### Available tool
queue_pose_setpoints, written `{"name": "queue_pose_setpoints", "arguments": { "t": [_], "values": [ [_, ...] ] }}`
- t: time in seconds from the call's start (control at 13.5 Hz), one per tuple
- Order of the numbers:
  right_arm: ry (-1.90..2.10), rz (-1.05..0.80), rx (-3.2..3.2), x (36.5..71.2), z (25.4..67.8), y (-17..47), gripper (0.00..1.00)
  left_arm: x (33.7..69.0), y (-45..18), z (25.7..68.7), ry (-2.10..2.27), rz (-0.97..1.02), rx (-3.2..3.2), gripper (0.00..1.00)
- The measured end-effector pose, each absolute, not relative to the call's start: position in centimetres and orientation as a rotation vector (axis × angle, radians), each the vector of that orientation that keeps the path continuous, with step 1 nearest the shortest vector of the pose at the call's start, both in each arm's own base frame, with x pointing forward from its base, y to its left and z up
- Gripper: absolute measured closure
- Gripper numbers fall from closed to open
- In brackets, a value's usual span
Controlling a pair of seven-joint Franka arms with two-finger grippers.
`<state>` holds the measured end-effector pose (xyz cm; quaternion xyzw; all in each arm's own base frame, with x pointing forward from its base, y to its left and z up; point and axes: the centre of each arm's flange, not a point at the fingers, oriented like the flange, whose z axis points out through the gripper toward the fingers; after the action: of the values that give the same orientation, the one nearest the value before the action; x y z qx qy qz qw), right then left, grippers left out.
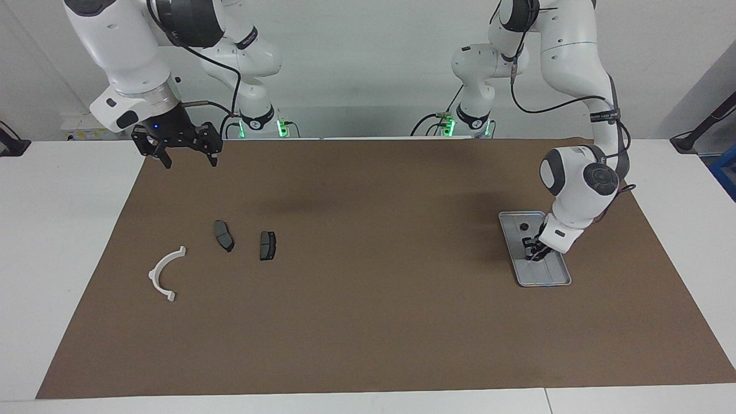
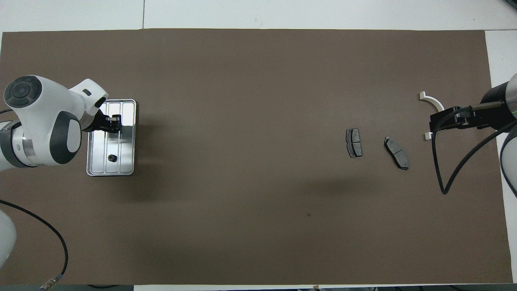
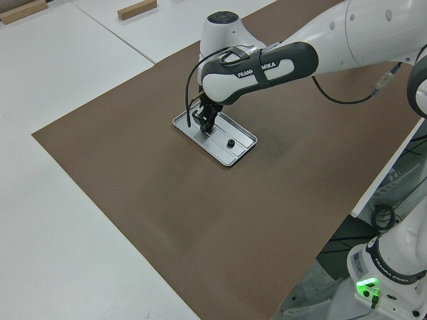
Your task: Pick bearing gear from pile to tray
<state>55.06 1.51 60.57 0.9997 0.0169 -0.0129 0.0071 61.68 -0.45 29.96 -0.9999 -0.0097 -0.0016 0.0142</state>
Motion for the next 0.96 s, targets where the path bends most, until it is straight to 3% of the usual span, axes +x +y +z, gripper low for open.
{"name": "queue_pose_setpoints", "arguments": {
  "t": [0.22,0.37,0.45,0.74,0.96],
  "values": [
    [0.052,-0.040,3.127,55.1,60.6,1.5,0.00,61.7,-0.6,30.4,-0.026,-0.008,-3.114,0.27],
    [0.052,-0.040,3.127,55.1,60.6,1.5,0.00,61.2,-0.5,33.0,-0.029,0.017,-3.110,0.06],
    [0.052,-0.040,3.127,55.1,60.6,1.5,0.00,60.7,-0.4,35.4,-0.033,0.035,-3.107,0.00],
    [0.052,-0.027,3.127,55.2,60.6,1.5,0.00,57.7,-1.1,45.5,-0.049,0.113,-3.126,0.00],
    [0.051,-0.005,3.127,55.3,60.7,1.4,0.00,56.2,-1.5,50.5,-0.051,0.122,-3.138,0.00]
  ]
}}
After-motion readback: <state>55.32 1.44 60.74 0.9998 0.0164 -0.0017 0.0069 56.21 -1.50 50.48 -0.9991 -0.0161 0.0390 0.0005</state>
